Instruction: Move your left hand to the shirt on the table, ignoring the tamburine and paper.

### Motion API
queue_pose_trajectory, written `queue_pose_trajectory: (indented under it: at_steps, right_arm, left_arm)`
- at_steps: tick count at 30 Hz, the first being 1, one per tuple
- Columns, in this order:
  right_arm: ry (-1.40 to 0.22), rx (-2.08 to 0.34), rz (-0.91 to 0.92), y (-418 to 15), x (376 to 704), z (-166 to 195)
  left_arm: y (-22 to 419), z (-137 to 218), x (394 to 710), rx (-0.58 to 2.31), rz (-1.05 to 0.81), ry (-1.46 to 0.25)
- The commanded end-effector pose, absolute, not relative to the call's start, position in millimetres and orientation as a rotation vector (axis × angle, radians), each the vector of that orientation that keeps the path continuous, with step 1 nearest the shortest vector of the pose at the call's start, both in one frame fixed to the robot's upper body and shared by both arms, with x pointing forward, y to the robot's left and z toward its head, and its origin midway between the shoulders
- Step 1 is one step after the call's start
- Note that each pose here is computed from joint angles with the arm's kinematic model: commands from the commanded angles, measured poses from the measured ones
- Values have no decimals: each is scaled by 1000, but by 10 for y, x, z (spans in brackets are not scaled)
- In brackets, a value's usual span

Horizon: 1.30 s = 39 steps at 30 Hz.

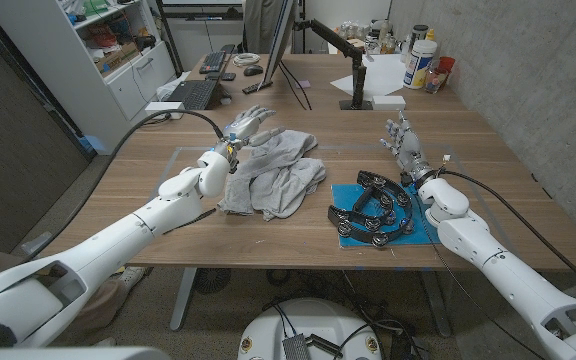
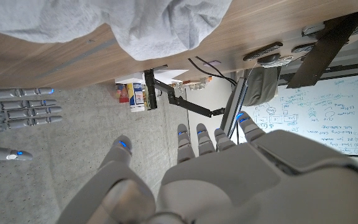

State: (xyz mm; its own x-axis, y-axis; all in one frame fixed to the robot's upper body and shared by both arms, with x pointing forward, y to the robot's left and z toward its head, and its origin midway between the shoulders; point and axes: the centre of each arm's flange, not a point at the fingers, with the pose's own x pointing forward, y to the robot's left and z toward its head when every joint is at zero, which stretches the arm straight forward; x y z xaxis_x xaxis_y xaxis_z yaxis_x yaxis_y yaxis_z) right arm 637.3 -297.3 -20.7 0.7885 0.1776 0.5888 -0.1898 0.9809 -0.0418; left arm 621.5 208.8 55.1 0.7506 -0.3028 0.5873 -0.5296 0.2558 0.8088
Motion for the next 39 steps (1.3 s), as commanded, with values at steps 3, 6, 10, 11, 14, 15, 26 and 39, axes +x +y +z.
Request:
queue_pose_trajectory:
  at_steps: [3, 6, 10, 11, 14, 15, 26, 39]
  right_arm:
    - [-630, 19, 188, -3020, 6363, -205]
    - [-624, 23, 186, -3021, 6364, -213]
    - [-625, 19, 191, -3019, 6367, -221]
    - [-625, 19, 191, -3019, 6367, -221]
    - [-627, 18, 191, -3020, 6371, -218]
    - [-627, 18, 191, -3020, 6371, -218]
    - [-621, 19, 191, -3025, 6381, -225]
    - [-617, 22, 188, -3061, 6392, -243]
  left_arm:
    - [1995, 584, 6314, 1385, 140, -770]
    - [1987, 580, 6325, 1388, 130, -778]
    - [1952, 551, 6333, 1394, 110, -793]
    - [1952, 550, 6333, 1394, 109, -794]
    - [1918, 525, 6354, 1403, 91, -793]
    - [1918, 525, 6354, 1403, 91, -793]
    - [1800, 436, 6400, 1392, 60, -811]
    - [1730, 365, 6407, 1380, 59, -824]
